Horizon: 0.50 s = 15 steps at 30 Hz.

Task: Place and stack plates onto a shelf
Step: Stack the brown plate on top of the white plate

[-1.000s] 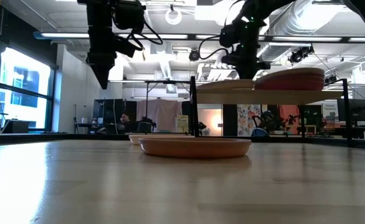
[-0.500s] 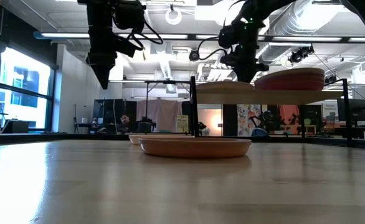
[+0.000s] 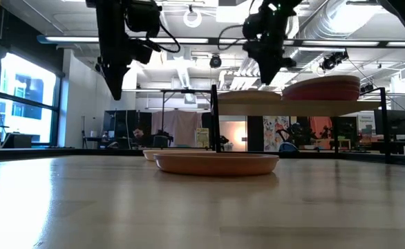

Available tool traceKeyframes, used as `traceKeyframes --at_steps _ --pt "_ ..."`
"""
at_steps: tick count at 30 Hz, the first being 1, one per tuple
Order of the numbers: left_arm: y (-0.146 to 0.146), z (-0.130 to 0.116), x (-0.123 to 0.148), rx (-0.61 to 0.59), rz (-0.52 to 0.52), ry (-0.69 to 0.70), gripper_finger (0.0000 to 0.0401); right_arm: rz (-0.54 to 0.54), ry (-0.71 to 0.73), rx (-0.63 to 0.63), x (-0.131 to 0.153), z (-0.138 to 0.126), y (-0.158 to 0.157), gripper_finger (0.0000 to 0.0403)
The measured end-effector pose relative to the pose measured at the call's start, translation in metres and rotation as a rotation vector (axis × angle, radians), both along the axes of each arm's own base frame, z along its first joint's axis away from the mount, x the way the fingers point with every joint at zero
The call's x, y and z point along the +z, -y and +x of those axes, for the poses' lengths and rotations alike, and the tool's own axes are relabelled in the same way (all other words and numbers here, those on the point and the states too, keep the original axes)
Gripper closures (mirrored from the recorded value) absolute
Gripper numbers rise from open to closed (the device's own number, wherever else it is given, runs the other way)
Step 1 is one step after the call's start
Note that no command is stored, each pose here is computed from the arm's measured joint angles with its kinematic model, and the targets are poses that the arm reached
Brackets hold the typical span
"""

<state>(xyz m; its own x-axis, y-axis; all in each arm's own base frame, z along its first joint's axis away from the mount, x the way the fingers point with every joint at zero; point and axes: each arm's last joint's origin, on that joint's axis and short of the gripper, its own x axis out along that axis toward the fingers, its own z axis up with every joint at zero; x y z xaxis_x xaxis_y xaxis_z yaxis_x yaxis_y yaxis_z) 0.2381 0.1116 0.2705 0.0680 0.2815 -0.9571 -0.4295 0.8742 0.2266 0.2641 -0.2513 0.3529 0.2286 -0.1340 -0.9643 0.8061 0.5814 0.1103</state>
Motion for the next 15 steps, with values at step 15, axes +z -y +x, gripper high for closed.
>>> traceKeyframes --at_steps 15 --pt "0.042 0.028 0.002 -0.236 -0.164 0.187 0.0291 0.130 0.076 0.238 0.025 0.036 -0.072 0.0347"
